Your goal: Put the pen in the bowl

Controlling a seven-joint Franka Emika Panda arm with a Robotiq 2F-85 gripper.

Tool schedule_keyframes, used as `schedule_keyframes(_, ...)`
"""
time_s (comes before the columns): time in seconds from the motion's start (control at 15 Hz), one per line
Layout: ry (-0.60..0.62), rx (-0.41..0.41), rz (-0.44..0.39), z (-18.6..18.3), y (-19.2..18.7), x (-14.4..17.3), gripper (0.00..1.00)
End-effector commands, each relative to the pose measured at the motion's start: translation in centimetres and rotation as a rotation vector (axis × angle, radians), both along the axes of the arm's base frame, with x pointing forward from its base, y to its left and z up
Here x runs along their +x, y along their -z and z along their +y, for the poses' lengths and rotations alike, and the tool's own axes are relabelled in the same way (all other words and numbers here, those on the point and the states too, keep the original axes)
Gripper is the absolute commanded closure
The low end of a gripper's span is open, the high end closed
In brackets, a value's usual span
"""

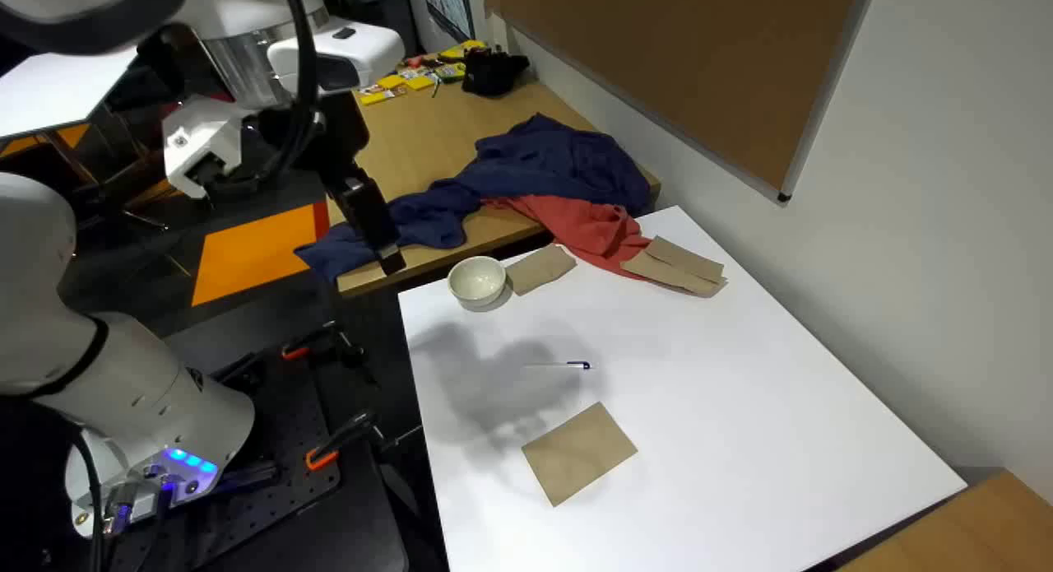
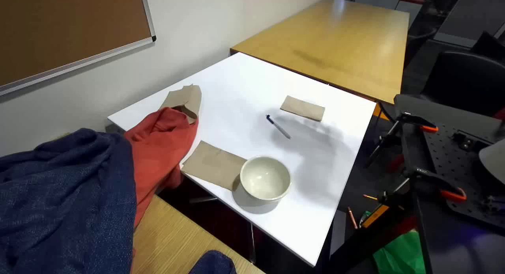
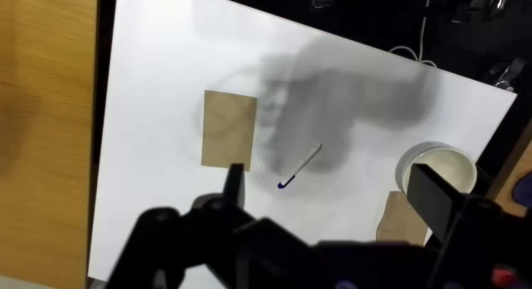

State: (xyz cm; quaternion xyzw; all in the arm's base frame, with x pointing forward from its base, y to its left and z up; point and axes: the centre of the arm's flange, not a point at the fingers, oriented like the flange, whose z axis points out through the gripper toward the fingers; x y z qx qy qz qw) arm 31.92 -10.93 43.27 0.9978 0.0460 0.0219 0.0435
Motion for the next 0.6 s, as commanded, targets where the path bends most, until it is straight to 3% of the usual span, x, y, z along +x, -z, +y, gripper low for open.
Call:
schedule_keyframes(0.0, 0.0, 0.0, 0.0, 0.0, 0.0, 0.0, 0.0)
schedule_keyframes(0.53, 0.007, 0.011, -0.016, 0.5, 0.9, 1.5, 0.0)
